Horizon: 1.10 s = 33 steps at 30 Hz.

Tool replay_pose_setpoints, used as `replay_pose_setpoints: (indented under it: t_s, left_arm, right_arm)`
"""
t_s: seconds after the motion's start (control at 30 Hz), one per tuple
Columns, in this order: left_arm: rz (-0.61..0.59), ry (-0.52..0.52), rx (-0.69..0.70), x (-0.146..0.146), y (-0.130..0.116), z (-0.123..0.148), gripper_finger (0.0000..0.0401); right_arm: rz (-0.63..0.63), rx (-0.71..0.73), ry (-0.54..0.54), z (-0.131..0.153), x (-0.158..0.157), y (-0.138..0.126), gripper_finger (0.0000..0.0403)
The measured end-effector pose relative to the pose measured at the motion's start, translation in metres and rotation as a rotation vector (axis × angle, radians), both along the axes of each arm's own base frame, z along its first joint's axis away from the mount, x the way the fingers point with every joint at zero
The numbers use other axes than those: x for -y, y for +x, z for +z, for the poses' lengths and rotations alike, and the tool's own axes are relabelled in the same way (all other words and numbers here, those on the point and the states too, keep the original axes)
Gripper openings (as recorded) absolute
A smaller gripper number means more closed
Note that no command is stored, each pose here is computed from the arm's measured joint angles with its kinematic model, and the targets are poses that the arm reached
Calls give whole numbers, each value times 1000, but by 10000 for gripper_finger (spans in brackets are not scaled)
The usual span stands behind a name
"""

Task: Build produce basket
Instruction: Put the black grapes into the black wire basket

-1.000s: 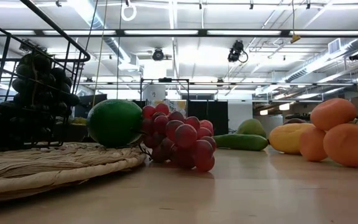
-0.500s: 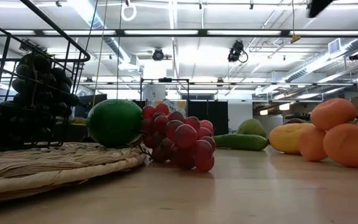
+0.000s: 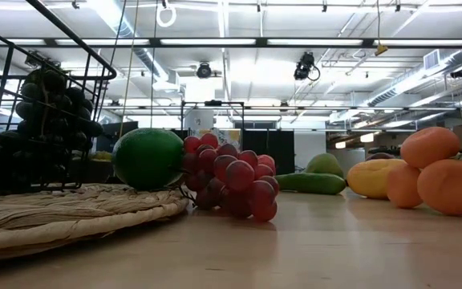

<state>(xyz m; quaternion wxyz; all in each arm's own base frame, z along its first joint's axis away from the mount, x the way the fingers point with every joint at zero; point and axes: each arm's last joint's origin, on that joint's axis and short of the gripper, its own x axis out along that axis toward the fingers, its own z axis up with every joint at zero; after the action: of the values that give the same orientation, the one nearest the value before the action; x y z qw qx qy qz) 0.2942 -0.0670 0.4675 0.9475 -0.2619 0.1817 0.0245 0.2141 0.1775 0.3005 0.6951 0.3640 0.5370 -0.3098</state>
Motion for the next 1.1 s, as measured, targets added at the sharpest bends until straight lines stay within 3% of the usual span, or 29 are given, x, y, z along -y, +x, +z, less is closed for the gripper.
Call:
replay_pose_setpoints:
  t_s: [0.33, 0.67, 1.1]
  left_arm:
    - [-43, 3, 44, 3, 1, 4, 171]
    - [-128, -12, 34, 5, 1, 3, 172]
    - [-219, 39, 7, 7, -1, 0, 172]
  right_arm:
    - [-148, -126, 24, -35, -37, 0, 259]
    - [-325, -243, 119, -78, -67, 15, 247]
    - [-400, -382, 55, -121, -78, 23, 247]
